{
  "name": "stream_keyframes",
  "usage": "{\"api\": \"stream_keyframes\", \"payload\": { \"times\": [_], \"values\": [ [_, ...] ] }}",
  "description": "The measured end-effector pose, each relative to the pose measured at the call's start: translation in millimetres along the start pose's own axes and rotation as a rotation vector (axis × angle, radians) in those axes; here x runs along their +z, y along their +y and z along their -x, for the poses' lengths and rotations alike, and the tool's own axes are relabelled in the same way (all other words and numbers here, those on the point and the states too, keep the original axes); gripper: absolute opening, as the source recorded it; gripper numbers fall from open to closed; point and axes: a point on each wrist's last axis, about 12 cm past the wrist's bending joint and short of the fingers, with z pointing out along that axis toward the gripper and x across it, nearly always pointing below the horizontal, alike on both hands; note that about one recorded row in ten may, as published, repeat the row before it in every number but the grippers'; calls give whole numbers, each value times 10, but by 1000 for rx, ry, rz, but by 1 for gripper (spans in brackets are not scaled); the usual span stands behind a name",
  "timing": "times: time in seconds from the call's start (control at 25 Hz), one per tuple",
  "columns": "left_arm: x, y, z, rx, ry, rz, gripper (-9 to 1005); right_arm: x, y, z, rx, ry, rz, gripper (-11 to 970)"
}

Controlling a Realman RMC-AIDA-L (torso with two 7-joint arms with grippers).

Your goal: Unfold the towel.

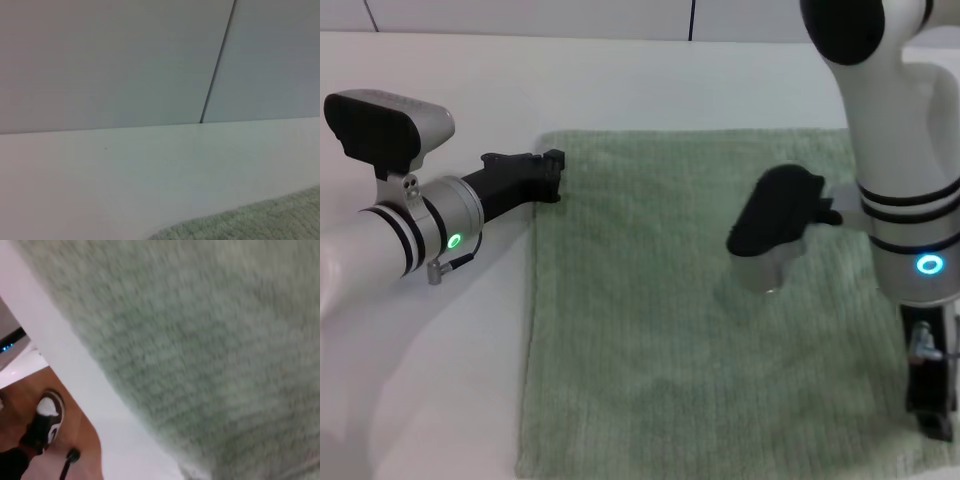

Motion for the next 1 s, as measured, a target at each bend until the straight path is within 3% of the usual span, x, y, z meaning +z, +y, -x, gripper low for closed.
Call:
{"api": "stream_keyframes", "payload": {
  "times": [0.2, 0.44, 0.48, 0.72, 0.84, 0.88, 0.92, 1.0],
  "values": [
    [-2, 9, 2, -1, 0, 3, 3, 37, -50, -58, 39, 21, 5, 291],
    [-2, 23, 18, -4, -6, 9, 5, -268, 51, 86, -55, -94, -90, 291],
    [-3, 27, 23, -4, -9, 10, 5, -424, 108, 147, -99, -167, -124, 291],
    [-6, 37, 36, -5, -16, 12, 7, -713, 185, 300, -179, -402, -223, 291],
    [-10, 36, 48, -8, -24, 12, 8, -754, 129, 366, -181, -550, -304, 291],
    [-15, 28, 61, -10, -32, 9, 8, -774, 75, 383, -179, -661, -351, 291],
    [-15, 28, 61, -10, -32, 9, 8, -774, 75, 383, -179, -661, -351, 291],
    [-31, 37, 88, -14, -47, 10, 9, -776, -86, 332, -151, -844, -386, 291]
  ]
}}
